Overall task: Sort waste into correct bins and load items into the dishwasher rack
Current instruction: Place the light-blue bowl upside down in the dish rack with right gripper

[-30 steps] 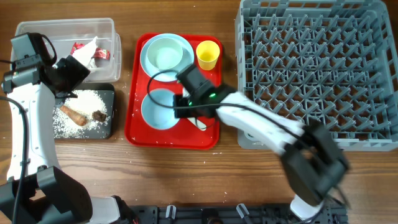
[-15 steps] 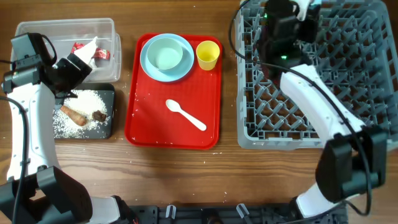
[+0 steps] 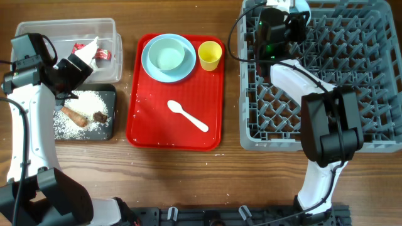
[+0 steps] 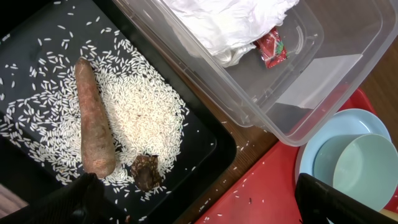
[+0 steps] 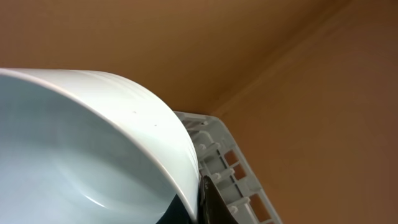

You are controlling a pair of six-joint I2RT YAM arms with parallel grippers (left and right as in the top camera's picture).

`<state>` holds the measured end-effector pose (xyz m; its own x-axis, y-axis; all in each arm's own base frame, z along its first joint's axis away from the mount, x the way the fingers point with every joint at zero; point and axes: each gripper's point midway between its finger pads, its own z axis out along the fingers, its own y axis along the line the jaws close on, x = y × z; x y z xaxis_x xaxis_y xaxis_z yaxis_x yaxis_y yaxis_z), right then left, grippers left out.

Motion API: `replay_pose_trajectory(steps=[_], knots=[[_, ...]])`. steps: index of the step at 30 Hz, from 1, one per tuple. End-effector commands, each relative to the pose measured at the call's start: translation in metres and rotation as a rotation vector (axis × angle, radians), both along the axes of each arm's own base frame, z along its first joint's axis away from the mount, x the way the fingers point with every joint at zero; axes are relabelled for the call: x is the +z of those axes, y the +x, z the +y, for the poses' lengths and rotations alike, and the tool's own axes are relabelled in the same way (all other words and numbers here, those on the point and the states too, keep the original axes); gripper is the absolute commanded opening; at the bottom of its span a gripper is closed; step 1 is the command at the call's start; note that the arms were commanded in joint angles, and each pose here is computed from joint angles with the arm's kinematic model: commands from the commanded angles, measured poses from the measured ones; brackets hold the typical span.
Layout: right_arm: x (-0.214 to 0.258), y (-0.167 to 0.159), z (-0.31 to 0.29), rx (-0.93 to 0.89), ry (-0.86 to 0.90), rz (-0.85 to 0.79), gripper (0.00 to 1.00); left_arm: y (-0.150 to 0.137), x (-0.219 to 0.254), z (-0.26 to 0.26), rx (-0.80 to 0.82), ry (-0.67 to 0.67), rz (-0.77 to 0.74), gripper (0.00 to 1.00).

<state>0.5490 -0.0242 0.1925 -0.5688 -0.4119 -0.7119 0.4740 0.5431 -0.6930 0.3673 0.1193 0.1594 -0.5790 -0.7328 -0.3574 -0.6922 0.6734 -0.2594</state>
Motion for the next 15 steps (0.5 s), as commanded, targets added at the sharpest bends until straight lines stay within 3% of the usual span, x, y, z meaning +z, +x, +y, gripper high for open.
replay_pose_trajectory(steps=[1,5,15], knots=[[-0.012,0.012,0.005,0.059,0.07,-0.04,0.04,0.002,0.003,0.002,-0.001,0.008,-0.008,1.0],[-0.016,0.019,0.013,0.105,0.142,-0.089,0.04,0.002,0.003,0.002,-0.002,0.008,-0.008,1.0],[-0.029,0.023,-0.002,0.069,0.137,-0.109,0.04,0.002,0.003,0.002,-0.001,0.008,-0.008,1.0]])
